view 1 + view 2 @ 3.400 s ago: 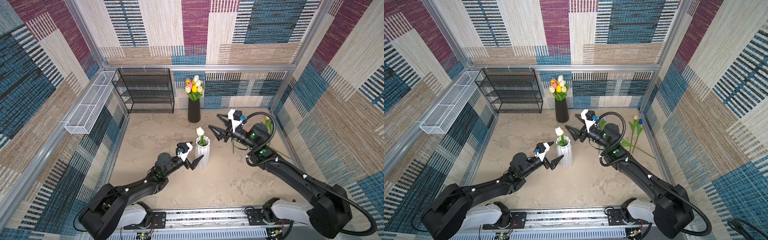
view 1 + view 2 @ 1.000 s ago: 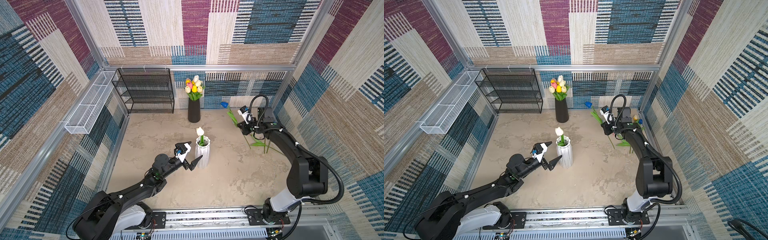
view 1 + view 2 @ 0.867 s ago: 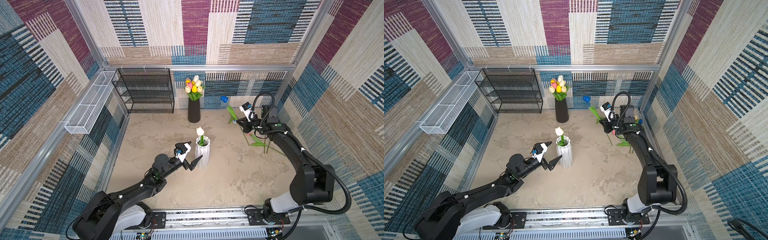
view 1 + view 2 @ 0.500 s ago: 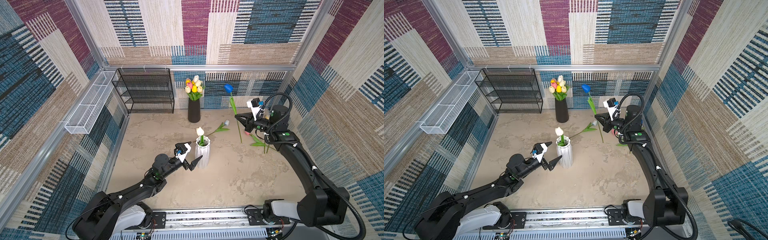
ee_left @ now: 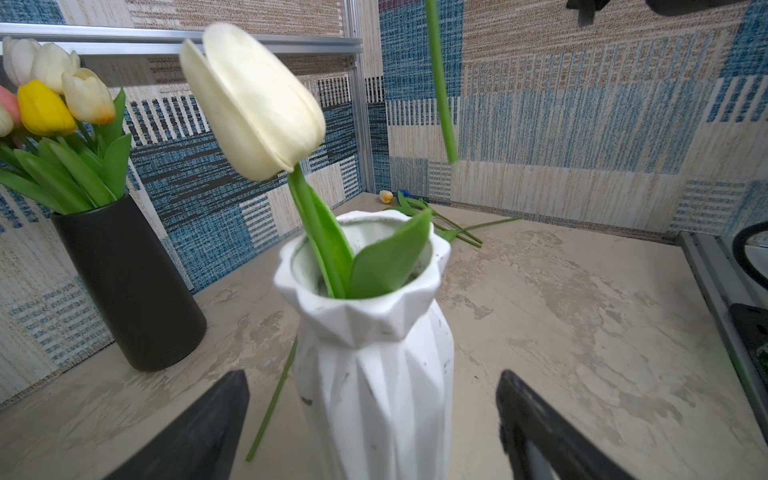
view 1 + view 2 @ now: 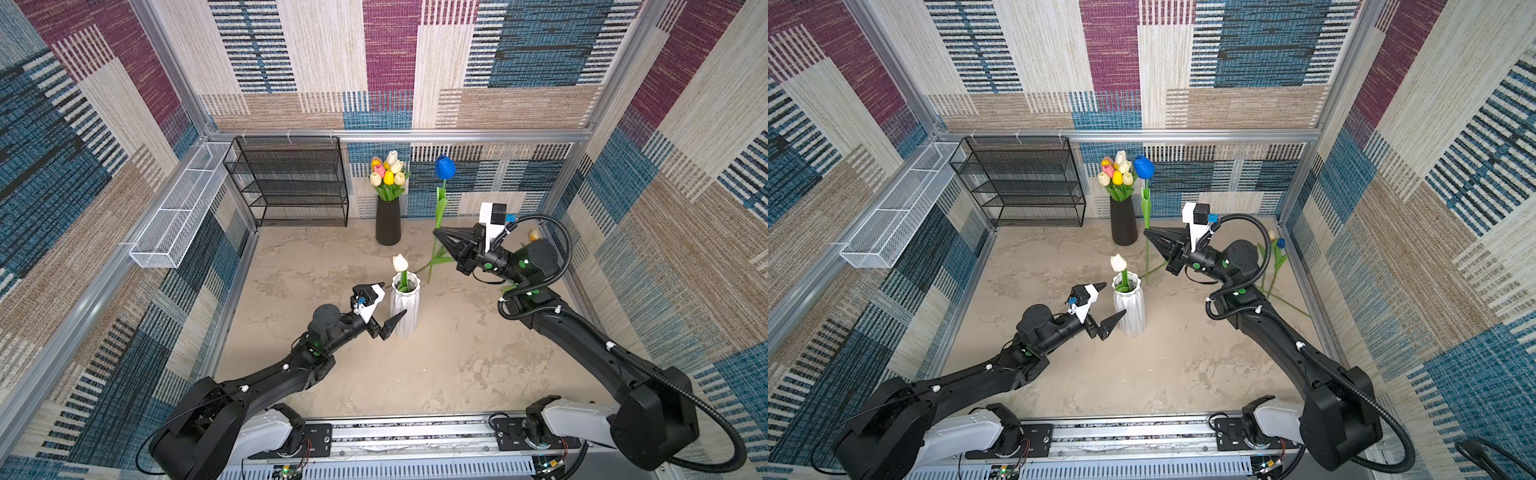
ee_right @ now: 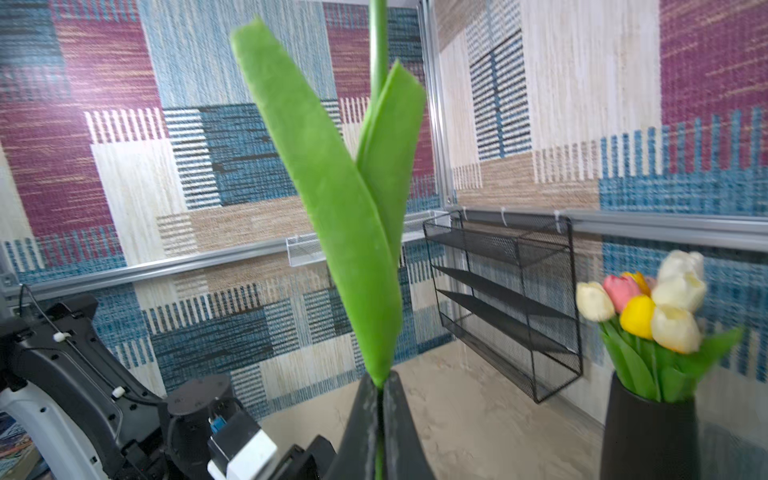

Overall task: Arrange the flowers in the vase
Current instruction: 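Carry the blue tulip to the white vase and lower its stem in, then open the right gripper and withdraw it from the white vase, then move the right gripper down to the light blue tulip and grasp its stem, then lift the light blue tulip with the right gripper, then carry the light blue tulip over the white vase and lower its stem in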

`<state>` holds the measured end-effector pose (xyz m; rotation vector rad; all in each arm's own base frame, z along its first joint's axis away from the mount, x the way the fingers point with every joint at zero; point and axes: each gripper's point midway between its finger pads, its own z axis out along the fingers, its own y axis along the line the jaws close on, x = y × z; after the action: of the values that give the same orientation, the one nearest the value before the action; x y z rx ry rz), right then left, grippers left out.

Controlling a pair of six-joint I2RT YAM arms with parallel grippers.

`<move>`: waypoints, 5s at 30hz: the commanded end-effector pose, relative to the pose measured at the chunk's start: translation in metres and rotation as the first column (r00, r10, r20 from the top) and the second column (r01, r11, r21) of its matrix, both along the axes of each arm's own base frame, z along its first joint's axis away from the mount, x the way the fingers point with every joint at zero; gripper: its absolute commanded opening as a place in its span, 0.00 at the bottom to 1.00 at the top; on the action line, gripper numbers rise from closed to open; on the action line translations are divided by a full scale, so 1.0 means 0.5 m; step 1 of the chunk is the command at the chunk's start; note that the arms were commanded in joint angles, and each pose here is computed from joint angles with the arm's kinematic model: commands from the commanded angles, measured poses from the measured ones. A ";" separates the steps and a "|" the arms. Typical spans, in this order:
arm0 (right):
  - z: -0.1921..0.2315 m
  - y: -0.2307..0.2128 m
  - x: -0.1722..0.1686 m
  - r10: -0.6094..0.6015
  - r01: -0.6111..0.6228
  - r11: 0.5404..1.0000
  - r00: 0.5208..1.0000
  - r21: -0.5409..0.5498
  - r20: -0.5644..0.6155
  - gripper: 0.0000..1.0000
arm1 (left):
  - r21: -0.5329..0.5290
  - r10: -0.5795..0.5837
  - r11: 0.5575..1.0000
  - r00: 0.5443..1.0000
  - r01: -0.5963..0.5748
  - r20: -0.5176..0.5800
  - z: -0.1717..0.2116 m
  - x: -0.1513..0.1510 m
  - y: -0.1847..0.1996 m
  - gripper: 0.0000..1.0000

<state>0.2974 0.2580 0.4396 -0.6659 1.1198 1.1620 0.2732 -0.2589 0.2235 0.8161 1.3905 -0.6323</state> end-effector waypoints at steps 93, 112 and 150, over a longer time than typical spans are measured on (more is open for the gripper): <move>-0.808 -0.044 0.403 -0.895 0.230 0.437 0.015 -0.870 -0.445 0.42 | 0.020 0.044 0.999 0.998 -0.046 0.052 -0.005 -0.001 0.020 0.96; -0.894 -0.085 0.403 -0.936 0.202 0.336 -0.035 -0.920 -0.350 0.09 | 0.033 0.048 0.998 0.997 -0.050 0.054 -0.014 -0.002 0.021 0.97; -0.551 -0.166 0.259 -0.771 0.336 0.594 0.498 -0.731 -0.398 0.00 | 0.012 0.037 0.999 0.997 -0.038 0.061 0.014 -0.014 0.026 0.97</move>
<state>0.4129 0.1647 0.1146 -0.1616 2.4017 0.3210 0.2681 -0.2443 0.2245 0.7835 1.3899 -0.5801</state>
